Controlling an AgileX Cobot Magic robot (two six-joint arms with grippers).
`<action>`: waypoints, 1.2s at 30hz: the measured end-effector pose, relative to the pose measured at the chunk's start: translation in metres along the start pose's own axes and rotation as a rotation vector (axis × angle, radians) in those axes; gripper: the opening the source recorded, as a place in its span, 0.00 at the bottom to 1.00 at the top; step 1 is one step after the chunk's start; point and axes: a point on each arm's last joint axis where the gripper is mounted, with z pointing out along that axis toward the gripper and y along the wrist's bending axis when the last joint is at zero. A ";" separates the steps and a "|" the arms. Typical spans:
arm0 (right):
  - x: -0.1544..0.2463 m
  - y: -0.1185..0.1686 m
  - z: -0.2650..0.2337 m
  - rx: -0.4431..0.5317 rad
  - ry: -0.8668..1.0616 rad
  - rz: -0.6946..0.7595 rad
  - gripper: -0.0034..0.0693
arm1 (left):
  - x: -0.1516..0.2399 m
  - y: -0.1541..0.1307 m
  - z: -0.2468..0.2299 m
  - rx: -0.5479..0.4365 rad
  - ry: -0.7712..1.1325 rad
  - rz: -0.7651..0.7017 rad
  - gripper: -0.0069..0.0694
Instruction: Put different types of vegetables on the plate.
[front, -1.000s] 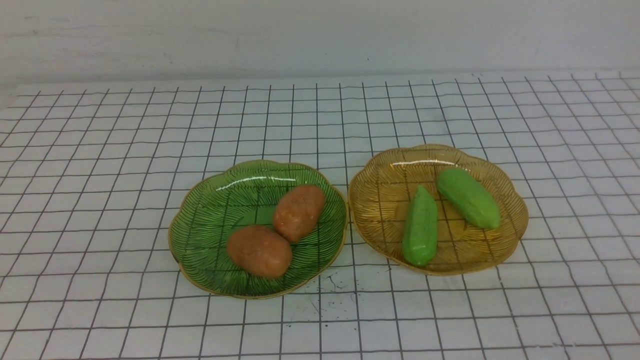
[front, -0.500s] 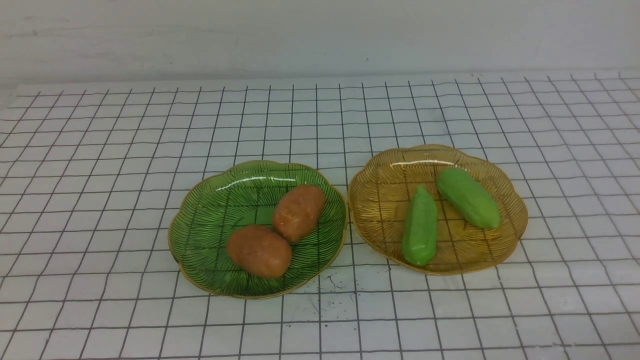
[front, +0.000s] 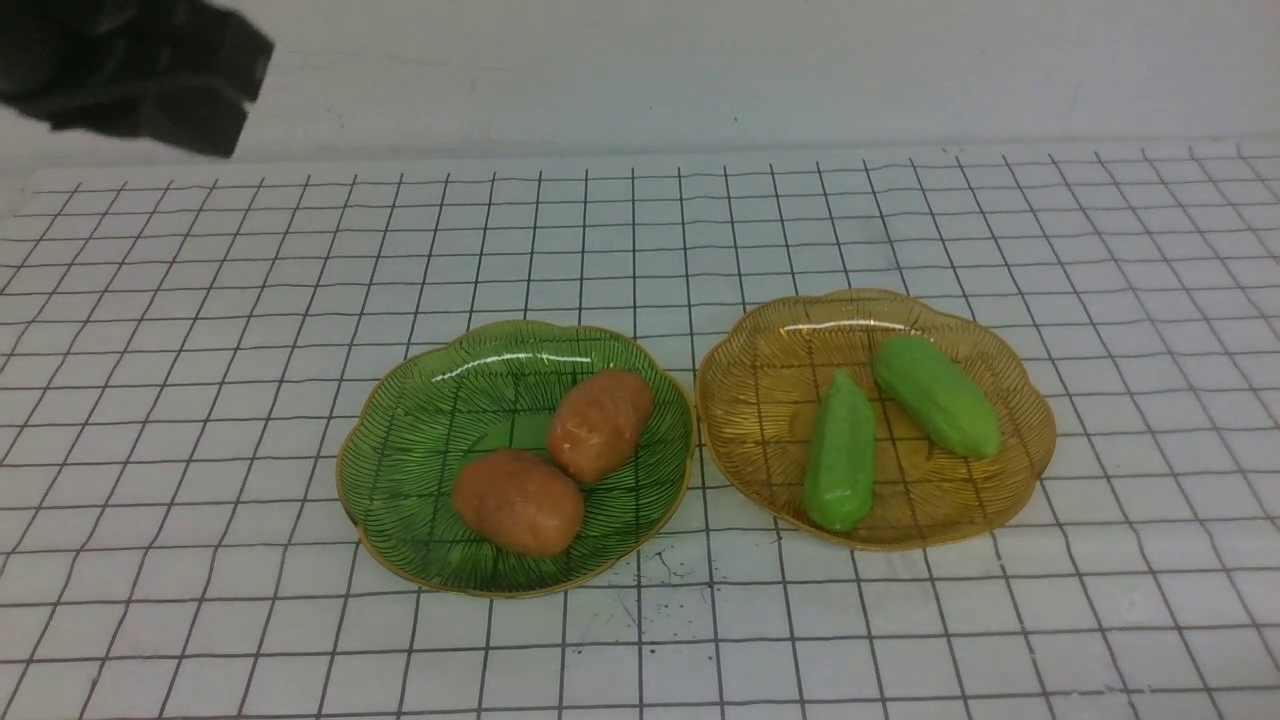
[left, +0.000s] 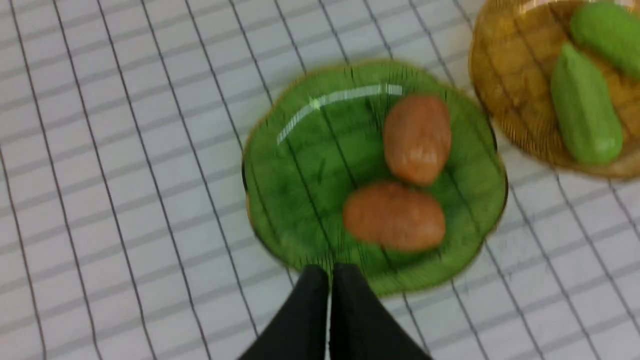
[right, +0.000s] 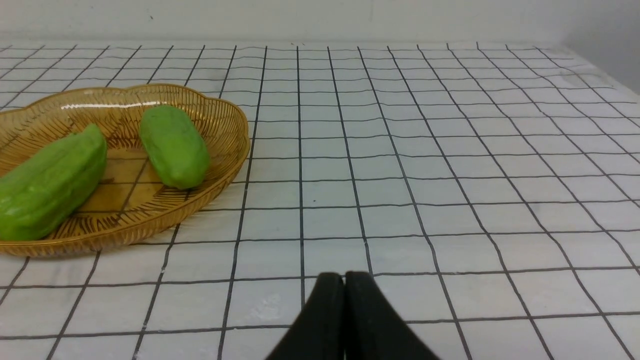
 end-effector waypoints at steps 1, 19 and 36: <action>0.000 0.000 0.000 0.000 0.000 0.000 0.03 | 0.010 -0.001 0.002 0.003 0.024 -0.003 0.08; 0.000 0.000 0.000 0.002 0.001 -0.003 0.03 | 0.181 -0.033 0.040 0.191 -0.265 -0.251 0.08; 0.000 0.000 0.000 0.002 0.001 -0.004 0.03 | 0.208 -0.026 0.060 0.083 -0.230 -0.171 0.08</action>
